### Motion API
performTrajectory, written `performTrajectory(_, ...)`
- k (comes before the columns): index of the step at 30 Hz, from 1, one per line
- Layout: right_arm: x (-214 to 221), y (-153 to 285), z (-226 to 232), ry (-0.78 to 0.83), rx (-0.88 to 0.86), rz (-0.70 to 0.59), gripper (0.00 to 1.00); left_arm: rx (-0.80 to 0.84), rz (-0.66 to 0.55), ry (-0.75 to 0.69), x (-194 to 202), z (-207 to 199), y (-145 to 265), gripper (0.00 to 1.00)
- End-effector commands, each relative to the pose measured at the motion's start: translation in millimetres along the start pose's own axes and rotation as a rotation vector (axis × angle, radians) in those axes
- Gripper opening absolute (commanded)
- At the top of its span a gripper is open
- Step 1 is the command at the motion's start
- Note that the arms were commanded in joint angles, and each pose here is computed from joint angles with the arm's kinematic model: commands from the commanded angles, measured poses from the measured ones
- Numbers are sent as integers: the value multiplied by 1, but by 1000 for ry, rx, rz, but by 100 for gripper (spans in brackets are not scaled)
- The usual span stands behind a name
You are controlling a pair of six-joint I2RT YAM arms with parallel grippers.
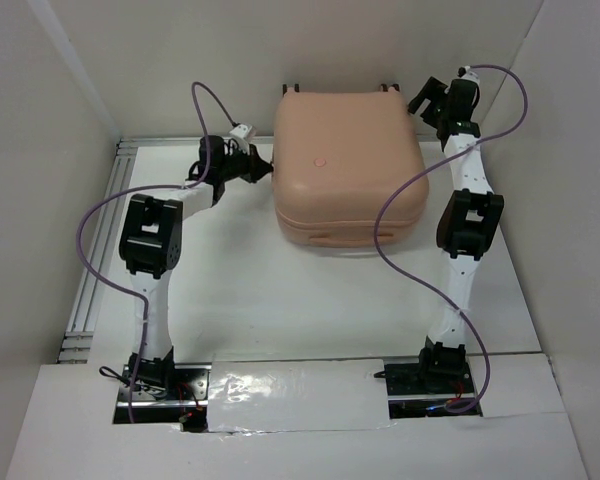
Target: Pack the luggage
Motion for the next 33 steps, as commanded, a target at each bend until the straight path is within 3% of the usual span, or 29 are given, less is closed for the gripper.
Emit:
performTrajectory(1,66,8,74,109,-183,216,96,-5,-163,-82,-48,22,-12,0)
performTrajectory(5,22,27,82,179,-159,119,99,42,-183,-86,-56,21,-14,0)
performTrajectory(9,-14,55,80,216,-121,46,99,129,-146,-66,-39,-1,-1,0)
performTrajectory(18,-26,63,82,235,-137,43,99,73,-111,-30,-34,-12,22,1)
performTrajectory(21,-26,62,78,234,-115,48,99,4,-45,7,-30,2,25,26)
performTrajectory(26,-22,80,52,210,65,88,99,-159,-172,-30,-77,22,51,73)
performTrajectory(28,-32,95,38,181,150,63,99,-236,-255,-25,-113,40,63,76)
performTrajectory(30,-22,109,19,136,242,82,99,-310,-271,64,-114,70,57,78)
performTrajectory(31,-22,116,4,113,316,72,99,-388,-314,86,-140,83,57,78)
performTrajectory(32,-20,121,-7,65,367,64,99,-416,-318,111,-144,92,52,78)
performTrajectory(33,-10,131,-16,50,415,74,99,-439,-275,149,-122,107,31,76)
Point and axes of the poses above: each gripper's point midway between its finger pads, its own y axis back along the fingers, its own z axis along the line the jaws close on, x = y × z, the point moved 2 cm from there along y, back along the fingers, and after that the axes turned 4 degrees about y, right-handed, at the moved point
